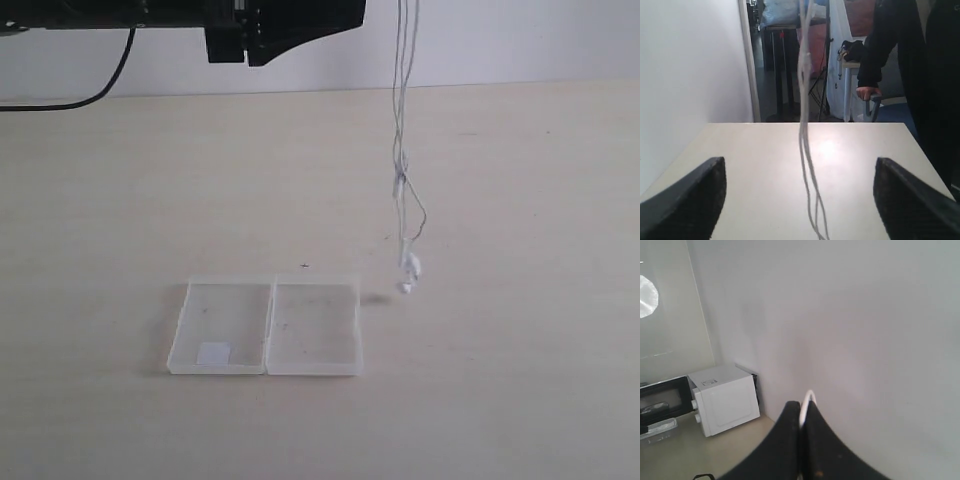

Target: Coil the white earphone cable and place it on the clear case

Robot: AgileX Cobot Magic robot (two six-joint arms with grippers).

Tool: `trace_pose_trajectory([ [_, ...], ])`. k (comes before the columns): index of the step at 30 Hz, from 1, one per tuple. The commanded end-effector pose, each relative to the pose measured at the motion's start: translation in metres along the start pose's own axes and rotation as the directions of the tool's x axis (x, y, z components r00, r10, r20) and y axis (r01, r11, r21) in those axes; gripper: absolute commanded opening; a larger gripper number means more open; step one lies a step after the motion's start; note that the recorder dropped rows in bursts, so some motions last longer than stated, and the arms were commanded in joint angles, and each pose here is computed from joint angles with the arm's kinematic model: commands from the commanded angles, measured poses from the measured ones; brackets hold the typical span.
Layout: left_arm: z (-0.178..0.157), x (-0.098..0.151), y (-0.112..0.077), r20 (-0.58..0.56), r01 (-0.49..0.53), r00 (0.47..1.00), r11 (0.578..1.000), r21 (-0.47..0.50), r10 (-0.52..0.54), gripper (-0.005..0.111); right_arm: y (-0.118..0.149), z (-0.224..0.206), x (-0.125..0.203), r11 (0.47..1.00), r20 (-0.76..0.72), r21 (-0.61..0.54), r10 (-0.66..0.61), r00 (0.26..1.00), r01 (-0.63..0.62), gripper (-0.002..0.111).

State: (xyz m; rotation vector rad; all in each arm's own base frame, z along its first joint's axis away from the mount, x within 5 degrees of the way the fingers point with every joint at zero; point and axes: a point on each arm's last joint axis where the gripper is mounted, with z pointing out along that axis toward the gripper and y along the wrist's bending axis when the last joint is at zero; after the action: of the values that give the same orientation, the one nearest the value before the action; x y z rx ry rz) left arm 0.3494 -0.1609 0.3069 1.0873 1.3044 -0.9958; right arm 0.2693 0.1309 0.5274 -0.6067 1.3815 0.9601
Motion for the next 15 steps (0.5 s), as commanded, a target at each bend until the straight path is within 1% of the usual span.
trace_pose_trajectory([
  [1,0.003,0.002,0.000,0.007,0.007,1.000,1.000,-0.008,-0.007,0.077,0.002,0.000,-0.001,1.000,0.002,-0.010,0.001,1.000,-0.001,0.000],
  [7,0.003,0.006,0.004,-0.010,0.021,1.000,0.999,-0.032,-0.021,0.077,0.003,0.000,-0.001,1.000,-0.008,-0.026,0.002,1.000,-0.002,0.000],
  [12,0.014,0.014,-0.001,-0.018,0.038,0.999,0.999,-0.002,-0.038,0.077,0.004,0.000,0.000,0.999,-0.012,-0.032,0.002,1.000,-0.003,0.000],
  [15,0.023,0.016,-0.006,-0.024,0.017,1.000,1.000,0.020,-0.016,0.077,0.004,0.000,0.000,0.999,-0.013,-0.035,0.002,1.000,-0.003,0.000],
])
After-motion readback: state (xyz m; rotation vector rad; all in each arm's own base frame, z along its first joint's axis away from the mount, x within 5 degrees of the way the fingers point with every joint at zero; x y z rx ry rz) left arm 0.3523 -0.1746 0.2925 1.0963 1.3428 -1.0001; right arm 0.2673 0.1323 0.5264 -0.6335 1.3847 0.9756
